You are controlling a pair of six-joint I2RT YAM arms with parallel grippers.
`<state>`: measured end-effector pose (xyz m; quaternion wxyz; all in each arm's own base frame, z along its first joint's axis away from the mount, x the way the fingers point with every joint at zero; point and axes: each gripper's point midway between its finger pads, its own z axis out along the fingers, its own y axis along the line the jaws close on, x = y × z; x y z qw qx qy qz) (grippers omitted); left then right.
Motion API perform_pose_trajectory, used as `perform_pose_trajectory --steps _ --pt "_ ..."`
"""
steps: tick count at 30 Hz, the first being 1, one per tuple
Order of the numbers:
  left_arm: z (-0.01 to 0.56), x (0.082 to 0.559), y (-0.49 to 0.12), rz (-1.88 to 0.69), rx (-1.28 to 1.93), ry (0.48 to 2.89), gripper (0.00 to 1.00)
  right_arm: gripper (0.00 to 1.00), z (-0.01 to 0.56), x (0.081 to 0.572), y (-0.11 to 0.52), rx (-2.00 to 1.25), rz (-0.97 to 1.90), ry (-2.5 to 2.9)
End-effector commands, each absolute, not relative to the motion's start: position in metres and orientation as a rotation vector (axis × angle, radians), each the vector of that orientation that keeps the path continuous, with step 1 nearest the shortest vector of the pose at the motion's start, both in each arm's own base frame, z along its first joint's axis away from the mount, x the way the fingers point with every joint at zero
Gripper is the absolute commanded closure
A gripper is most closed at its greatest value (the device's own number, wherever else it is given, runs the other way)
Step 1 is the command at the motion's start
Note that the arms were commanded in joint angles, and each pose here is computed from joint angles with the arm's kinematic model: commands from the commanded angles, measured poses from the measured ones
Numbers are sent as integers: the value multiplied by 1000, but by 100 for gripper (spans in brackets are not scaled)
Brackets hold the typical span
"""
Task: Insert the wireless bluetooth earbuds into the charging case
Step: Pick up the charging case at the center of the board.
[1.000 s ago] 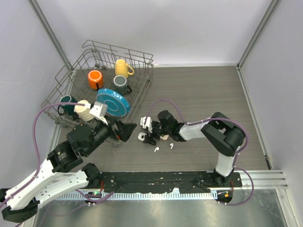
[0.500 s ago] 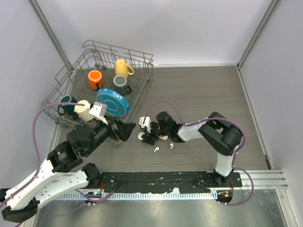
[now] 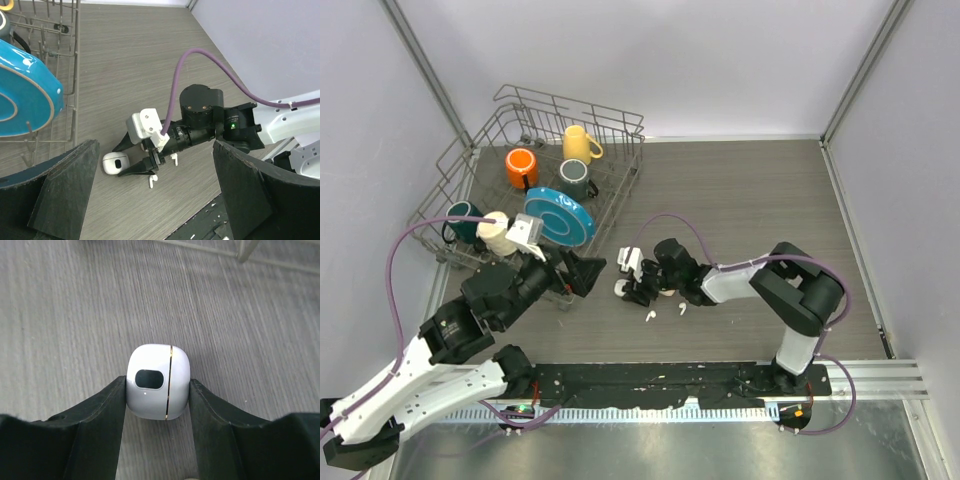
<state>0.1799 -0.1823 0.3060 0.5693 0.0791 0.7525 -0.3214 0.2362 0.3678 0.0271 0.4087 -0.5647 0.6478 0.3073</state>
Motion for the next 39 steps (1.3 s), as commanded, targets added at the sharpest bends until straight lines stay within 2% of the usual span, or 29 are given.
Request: perform_pose_trajectory --steps 1,5,12,19,27,31,39 --pt "331 176 -183 -845 114 1715 0 99 104 236 384 -1311 803 1474" --pt "333 172 -181 -912 43 1713 0 99 141 224 383 -1273 780 1412" --pt "342 160 -193 -999 125 1680 0 99 193 198 354 -1161 661 1335" --pt "323 166 -220 -1007 185 1769 0 99 220 166 322 -1115 528 1306" --pt "311 163 -259 -1113 299 1826 0 99 239 154 305 -1080 372 1274" --pt "314 148 -275 -1237 400 1770 0 99 243 150 305 -1064 385 1254" --pt "302 137 -280 -1294 457 1765 0 99 269 137 295 -973 508 1166"
